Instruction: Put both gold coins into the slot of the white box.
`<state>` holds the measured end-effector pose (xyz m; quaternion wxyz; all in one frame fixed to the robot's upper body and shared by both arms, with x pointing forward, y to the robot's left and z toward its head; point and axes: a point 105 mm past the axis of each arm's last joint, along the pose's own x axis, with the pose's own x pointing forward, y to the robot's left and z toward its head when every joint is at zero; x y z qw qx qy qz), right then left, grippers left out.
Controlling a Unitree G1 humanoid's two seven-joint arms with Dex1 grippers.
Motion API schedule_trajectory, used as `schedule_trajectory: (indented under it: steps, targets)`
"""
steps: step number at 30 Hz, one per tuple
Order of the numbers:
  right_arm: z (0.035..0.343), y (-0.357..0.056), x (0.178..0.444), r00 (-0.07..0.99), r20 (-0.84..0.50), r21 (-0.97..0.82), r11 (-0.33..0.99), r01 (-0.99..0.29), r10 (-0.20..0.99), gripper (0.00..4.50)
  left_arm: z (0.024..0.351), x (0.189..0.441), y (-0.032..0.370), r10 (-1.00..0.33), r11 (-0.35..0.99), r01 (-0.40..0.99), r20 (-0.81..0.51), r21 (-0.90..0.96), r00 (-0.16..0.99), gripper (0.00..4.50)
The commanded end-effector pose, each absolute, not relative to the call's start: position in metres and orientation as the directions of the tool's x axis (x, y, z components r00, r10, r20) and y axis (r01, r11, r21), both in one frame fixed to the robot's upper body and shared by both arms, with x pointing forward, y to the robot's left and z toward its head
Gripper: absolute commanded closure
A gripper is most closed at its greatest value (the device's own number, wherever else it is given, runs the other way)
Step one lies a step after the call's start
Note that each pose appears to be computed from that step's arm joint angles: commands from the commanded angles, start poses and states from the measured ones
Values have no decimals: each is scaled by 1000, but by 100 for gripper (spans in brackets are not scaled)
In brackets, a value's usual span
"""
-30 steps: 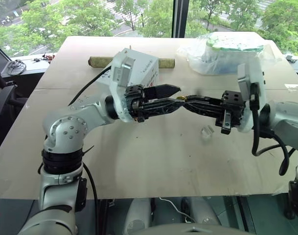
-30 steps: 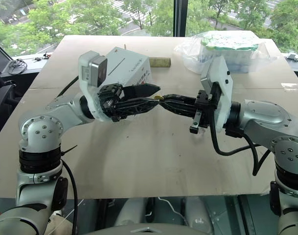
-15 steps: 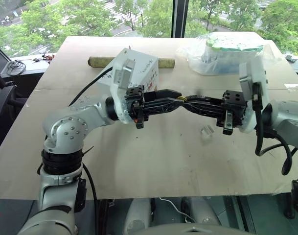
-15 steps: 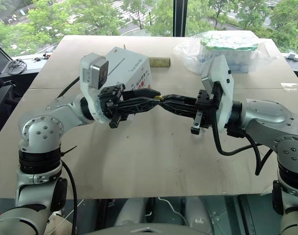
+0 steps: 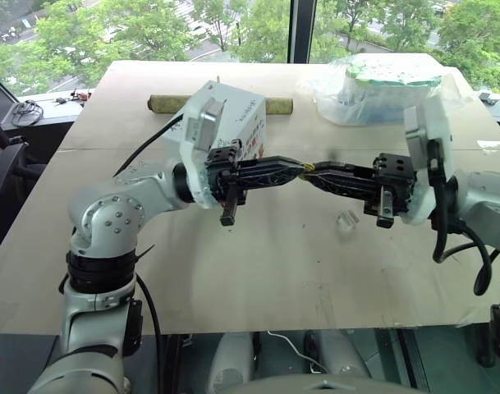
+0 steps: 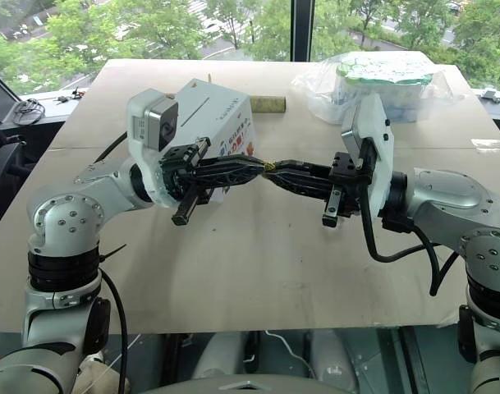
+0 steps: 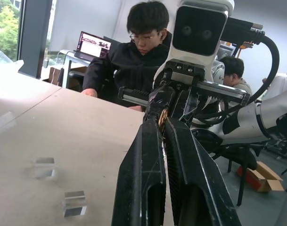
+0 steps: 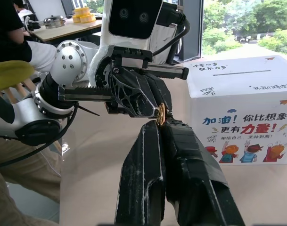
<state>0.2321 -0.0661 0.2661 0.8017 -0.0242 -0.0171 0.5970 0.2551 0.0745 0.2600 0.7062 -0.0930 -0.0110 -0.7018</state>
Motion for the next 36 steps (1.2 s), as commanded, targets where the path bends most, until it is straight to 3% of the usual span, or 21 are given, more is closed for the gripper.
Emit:
schedule_trajectory:
  steps: [1,4,5,8,12,15,18,21,24,27,36]
  targets:
    - [272,-63,224,263,19,-98,264,-960,965,450,263,250,74,-988,-23,996,154,-84,-10,447]
    - [274,-65,226,271,34,-102,273,-957,962,450,264,252,75,-985,-13,996,170,-89,2,447]
    - [274,-66,225,264,44,-92,267,-959,964,386,265,253,75,-984,-9,996,176,-92,7,450]
    - [273,-70,228,293,40,-95,295,-951,955,255,267,256,77,-981,3,994,193,-111,25,450]
    - [269,-87,236,387,-9,-144,382,-913,922,56,277,270,88,-960,87,984,250,-157,125,450]
    - [269,-100,237,444,-28,-214,429,-878,895,56,286,281,94,-935,182,971,278,-157,220,450]
    - [278,-118,235,522,-11,-374,480,-793,853,56,302,301,102,-870,413,910,274,-43,409,450]
    - [284,-134,234,589,0,-428,532,-731,808,56,312,326,116,-732,675,731,222,103,644,450]
    - [293,-144,231,621,12,-458,556,-693,784,56,322,348,135,-497,861,449,213,239,841,450]
    - [300,-148,228,618,15,-470,551,-690,786,56,318,361,142,-350,876,264,152,404,924,450]
    - [311,-154,231,623,-2,-494,541,-680,782,56,290,377,153,-208,828,200,-44,524,977,450]
